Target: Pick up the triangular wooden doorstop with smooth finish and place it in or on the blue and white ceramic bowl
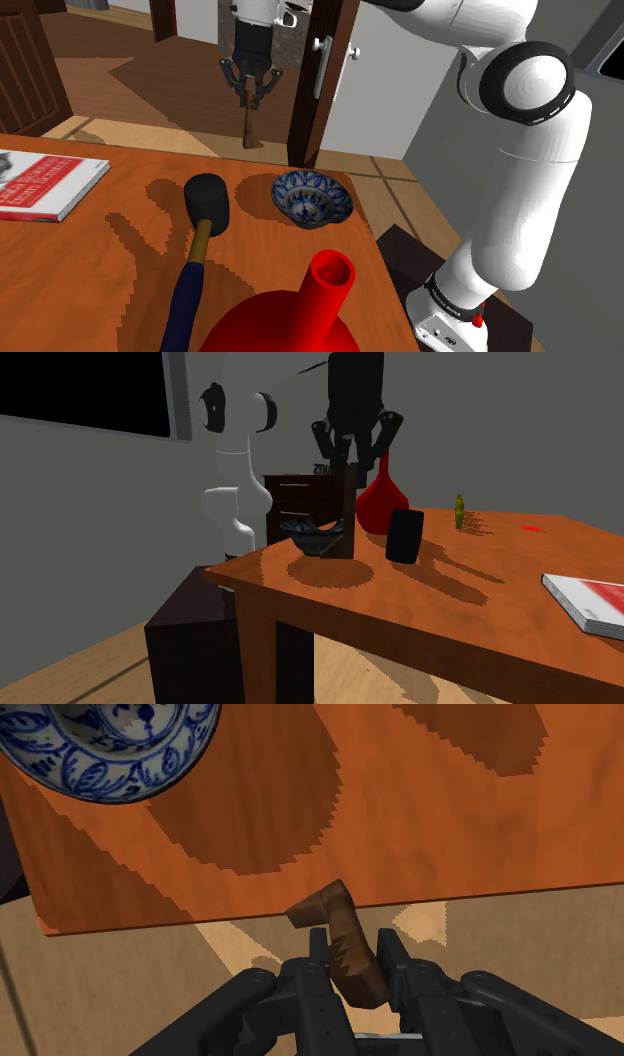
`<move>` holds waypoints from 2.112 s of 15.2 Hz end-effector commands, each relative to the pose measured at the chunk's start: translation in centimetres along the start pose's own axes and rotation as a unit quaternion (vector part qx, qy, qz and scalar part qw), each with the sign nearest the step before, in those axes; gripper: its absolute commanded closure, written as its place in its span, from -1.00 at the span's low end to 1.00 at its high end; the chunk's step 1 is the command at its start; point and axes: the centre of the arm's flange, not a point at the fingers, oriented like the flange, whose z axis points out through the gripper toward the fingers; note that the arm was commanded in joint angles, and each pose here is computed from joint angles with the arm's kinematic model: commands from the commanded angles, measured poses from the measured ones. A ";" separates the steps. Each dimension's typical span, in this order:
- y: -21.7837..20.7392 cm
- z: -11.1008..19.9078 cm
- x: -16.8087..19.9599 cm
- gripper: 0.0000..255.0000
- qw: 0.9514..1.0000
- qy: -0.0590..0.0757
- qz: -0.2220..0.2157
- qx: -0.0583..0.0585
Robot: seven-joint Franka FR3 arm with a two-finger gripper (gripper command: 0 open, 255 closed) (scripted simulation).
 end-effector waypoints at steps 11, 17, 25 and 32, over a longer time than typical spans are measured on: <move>0.1 -6.4 -0.1 1.00 1.000 0.000 0.000 0.000; 2.0 -8.6 -2.0 1.00 1.000 0.000 0.000 0.000; 9.2 -10.5 -9.5 1.00 1.000 0.000 0.000 0.000; 15.5 -12.2 -16.0 1.00 1.000 0.000 0.000 0.000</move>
